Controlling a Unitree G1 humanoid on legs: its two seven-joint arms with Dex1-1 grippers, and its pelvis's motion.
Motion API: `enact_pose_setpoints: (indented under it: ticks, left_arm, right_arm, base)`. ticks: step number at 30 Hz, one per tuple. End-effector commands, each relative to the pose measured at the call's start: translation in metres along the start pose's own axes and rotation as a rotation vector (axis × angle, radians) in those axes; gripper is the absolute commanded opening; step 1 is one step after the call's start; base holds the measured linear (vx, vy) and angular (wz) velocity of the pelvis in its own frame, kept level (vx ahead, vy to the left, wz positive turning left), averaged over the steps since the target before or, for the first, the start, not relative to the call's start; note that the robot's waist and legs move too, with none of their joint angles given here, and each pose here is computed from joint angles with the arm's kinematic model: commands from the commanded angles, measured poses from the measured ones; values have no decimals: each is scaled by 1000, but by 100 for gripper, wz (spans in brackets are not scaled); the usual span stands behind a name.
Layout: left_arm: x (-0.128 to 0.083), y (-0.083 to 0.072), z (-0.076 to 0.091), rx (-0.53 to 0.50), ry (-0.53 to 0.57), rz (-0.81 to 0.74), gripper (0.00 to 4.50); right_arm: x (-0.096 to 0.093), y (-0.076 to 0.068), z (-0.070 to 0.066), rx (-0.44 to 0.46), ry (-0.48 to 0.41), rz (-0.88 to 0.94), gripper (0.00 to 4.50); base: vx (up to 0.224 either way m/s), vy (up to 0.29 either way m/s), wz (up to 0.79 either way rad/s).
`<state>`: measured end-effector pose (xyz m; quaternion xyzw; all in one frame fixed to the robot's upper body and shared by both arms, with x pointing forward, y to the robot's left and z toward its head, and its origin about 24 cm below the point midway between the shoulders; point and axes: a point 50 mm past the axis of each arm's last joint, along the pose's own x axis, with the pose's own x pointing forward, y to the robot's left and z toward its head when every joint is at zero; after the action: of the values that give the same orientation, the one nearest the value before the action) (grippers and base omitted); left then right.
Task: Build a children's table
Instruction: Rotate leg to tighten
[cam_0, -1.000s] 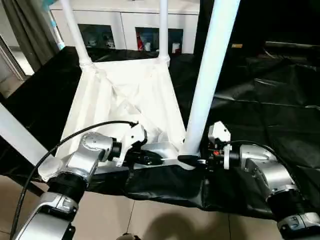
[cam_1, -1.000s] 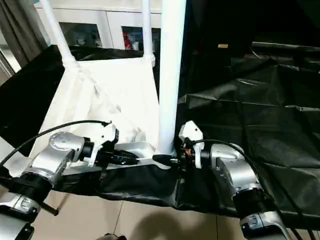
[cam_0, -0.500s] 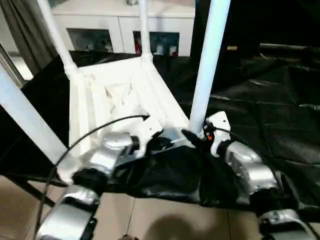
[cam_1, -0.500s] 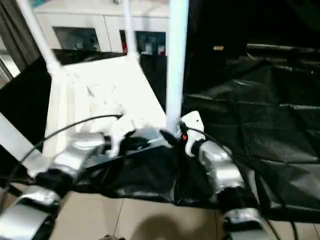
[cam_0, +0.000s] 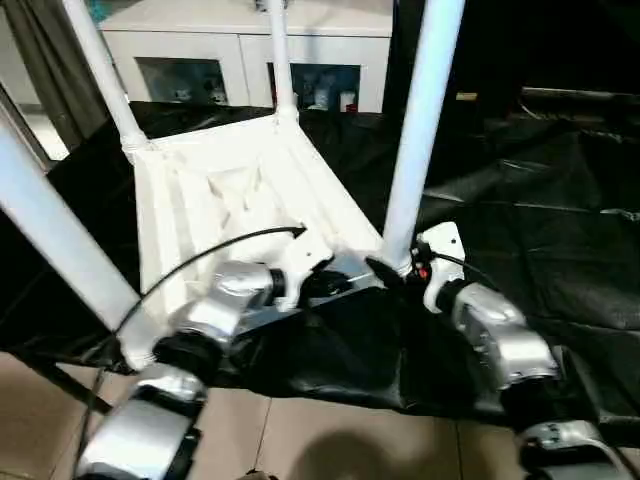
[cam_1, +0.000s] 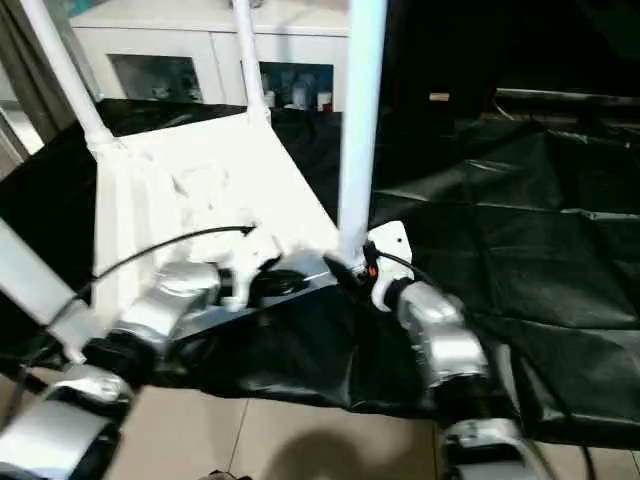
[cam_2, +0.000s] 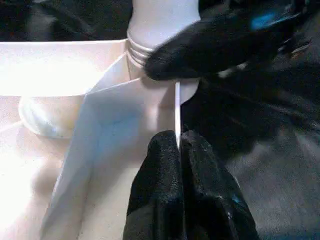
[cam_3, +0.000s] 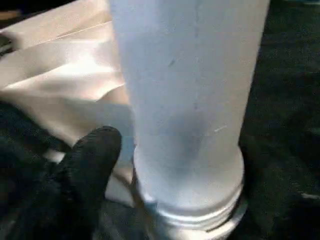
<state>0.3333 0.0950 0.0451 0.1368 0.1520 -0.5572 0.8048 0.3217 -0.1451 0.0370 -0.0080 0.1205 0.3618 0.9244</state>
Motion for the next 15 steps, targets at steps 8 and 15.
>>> enact_pose_setpoints:
  ticks: [8,15]
  left_arm:
    - [-26,-13,-2,19,10,-308,0]
    - [-37,-18,-8,-19,29,-389,0]
  right_arm:
    - [-20,10,3,-72,72,370,382]
    - [-25,9,7,-92,77,451,355]
  base:
    - [8,-1,0]
    - [0,0,0]
